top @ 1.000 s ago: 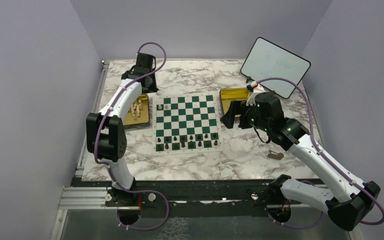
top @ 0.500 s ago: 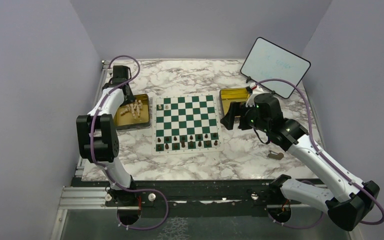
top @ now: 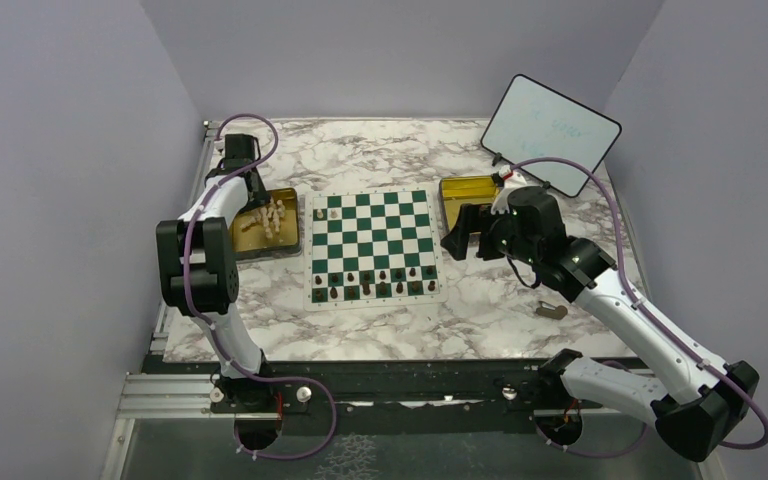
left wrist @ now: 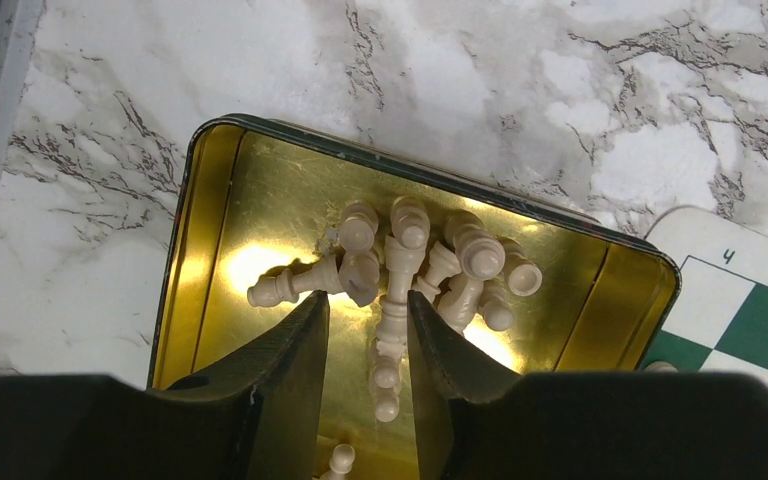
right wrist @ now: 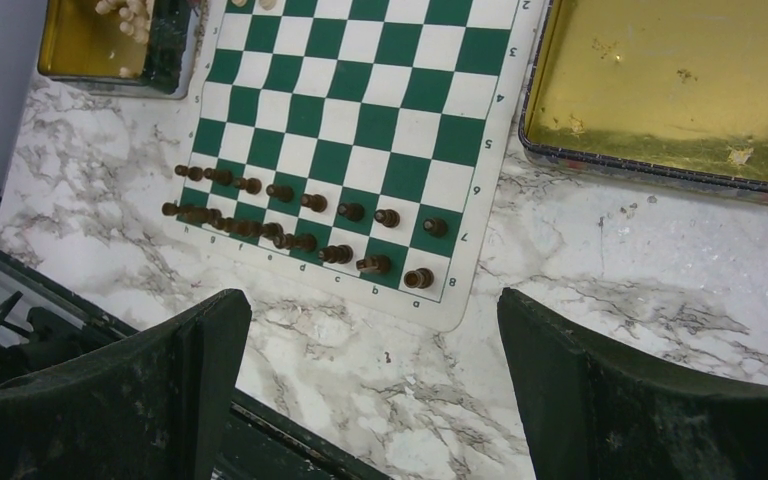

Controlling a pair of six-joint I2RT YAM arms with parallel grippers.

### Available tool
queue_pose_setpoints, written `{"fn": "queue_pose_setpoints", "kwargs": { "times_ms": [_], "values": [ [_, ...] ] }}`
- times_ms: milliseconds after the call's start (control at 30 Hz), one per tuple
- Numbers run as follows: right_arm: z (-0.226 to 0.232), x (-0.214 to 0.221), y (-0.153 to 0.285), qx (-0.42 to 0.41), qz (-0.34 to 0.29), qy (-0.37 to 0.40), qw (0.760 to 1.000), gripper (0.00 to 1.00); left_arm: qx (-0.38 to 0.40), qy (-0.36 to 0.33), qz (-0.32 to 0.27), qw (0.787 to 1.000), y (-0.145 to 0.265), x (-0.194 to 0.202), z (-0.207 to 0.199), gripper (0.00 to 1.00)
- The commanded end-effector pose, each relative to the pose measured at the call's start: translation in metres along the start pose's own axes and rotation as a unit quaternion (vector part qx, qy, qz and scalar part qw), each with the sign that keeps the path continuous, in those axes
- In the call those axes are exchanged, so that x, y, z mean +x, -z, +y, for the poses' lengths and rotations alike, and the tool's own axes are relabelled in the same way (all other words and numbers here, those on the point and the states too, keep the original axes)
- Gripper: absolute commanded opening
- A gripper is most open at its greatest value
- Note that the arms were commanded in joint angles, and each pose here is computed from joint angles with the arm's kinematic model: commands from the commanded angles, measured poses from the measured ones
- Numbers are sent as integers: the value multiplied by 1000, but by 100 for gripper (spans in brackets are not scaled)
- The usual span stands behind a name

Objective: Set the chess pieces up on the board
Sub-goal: Pick up the chess piece from the storage box.

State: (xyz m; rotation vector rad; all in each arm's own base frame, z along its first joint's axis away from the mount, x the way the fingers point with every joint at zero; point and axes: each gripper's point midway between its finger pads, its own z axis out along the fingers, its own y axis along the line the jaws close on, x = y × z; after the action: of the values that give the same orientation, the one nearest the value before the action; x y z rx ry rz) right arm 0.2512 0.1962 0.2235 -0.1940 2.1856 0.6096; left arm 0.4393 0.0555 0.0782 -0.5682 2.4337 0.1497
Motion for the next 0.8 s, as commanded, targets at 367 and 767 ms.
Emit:
{"fn": "queue_pose_setpoints", "kwargs": {
  "times_ms": [367, 767],
  "values": [
    [4, -7, 1, -3, -5, 14, 1000, 100, -2, 1, 11, 1000, -21, 9, 4, 33],
    [2, -3, -4, 1, 2, 15, 1000, 100, 5, 0, 18, 1000, -20, 11, 2, 16]
  ]
}}
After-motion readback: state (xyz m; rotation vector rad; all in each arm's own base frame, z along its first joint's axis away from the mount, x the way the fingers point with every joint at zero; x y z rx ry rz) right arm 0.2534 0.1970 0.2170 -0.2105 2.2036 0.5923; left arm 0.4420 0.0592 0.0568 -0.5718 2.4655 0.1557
